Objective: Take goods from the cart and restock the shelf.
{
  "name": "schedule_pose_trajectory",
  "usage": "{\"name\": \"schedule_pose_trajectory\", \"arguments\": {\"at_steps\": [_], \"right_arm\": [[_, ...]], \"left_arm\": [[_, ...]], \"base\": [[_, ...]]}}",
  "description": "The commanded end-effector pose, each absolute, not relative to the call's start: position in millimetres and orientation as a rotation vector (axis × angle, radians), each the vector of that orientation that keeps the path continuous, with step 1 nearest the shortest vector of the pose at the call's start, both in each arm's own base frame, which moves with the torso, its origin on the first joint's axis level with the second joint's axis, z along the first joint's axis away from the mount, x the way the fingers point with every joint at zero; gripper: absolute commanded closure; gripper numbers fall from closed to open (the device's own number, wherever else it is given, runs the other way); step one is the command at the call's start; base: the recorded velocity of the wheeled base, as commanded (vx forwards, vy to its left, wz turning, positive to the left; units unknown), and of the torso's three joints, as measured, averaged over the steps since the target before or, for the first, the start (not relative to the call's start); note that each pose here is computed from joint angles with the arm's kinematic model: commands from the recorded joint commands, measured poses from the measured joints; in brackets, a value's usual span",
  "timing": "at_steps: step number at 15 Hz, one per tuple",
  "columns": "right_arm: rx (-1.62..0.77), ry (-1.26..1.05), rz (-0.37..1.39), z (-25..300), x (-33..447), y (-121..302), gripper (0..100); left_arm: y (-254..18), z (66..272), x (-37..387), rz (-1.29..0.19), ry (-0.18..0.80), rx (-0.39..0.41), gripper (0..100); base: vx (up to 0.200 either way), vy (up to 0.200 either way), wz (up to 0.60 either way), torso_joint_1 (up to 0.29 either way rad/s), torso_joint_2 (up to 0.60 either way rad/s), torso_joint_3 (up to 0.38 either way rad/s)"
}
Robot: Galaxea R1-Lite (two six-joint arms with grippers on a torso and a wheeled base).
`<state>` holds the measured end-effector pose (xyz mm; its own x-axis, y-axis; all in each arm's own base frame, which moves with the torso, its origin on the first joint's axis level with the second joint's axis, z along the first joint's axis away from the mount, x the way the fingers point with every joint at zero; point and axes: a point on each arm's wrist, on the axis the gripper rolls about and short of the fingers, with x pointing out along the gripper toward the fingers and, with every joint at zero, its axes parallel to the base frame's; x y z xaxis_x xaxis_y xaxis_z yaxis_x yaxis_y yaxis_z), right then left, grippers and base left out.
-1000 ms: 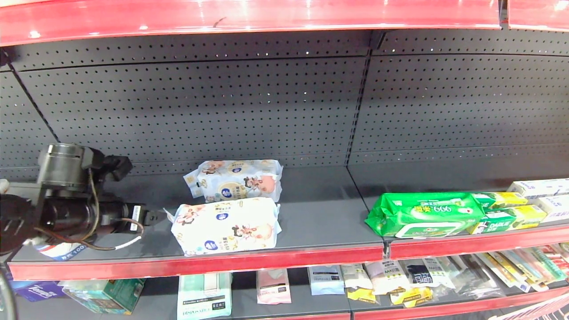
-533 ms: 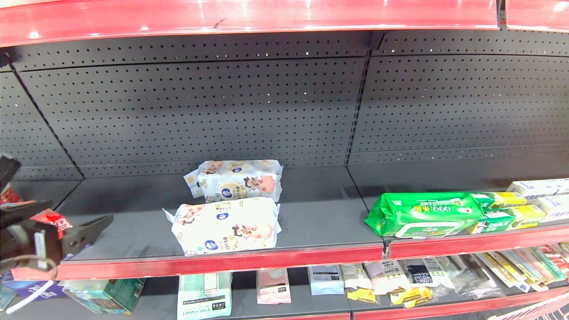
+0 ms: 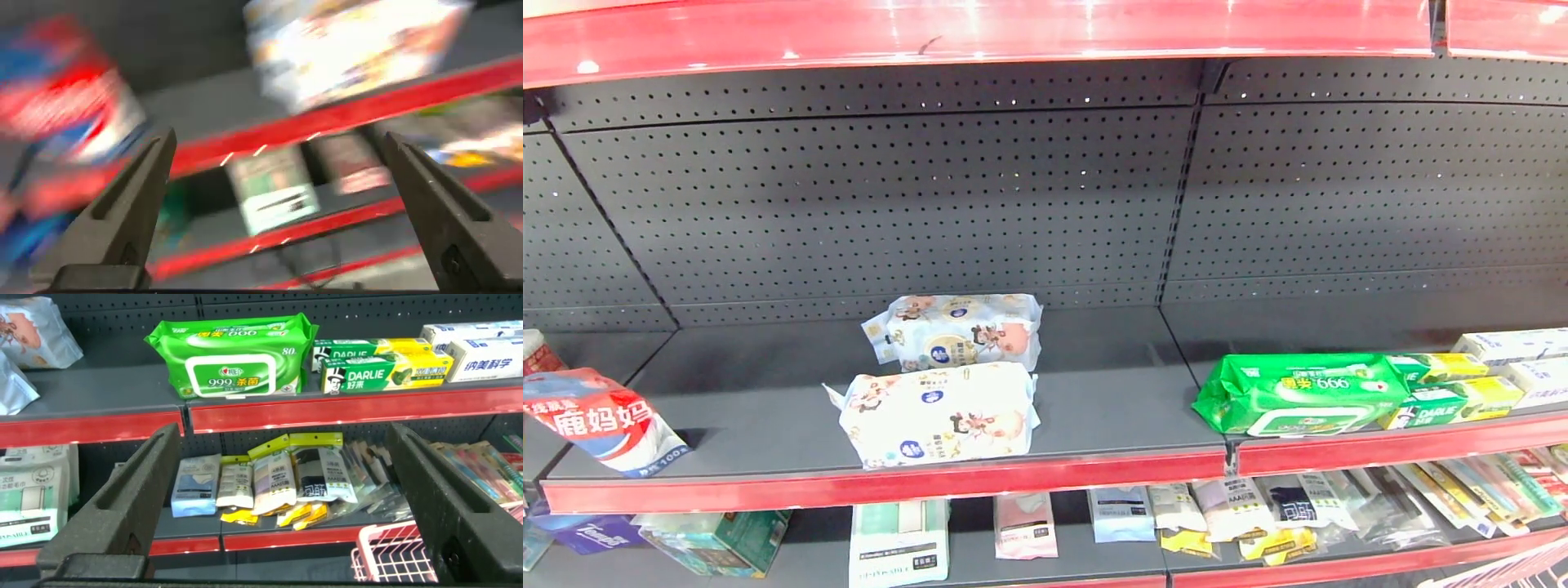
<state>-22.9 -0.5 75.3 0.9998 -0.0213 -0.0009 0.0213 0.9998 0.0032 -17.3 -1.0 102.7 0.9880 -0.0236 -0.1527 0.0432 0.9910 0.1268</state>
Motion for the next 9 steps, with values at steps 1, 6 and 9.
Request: {"name": "schedule_pose_trajectory", "arguments": {"at_steps": [1, 6, 9], "right_arm": [[0.003, 0.002, -0.021, 75.3, -22.8, -0.5, 0], [-0.002, 0.000, -0.018, 75.7, -22.9, -0.4, 0], [0.000, 0.002, -0.020, 75.3, -22.8, -0.4, 0]], "left_arm": [[1.6, 85.8, -29.9, 0.075, 0.043, 0.089, 0], [-1.9, 84.5, -27.8, -0.083, 0.013, 0.050, 0], [-2.0, 84.0, -26.7, -0.085, -0.011, 0.183, 0]], "base": [[0.000, 0.000, 0.00, 0.000, 0.00, 0.000], [0.000, 0.000, 0.00, 0.000, 0.00, 0.000], [0.000, 0.000, 0.00, 0.000, 0.00, 0.000]]}}
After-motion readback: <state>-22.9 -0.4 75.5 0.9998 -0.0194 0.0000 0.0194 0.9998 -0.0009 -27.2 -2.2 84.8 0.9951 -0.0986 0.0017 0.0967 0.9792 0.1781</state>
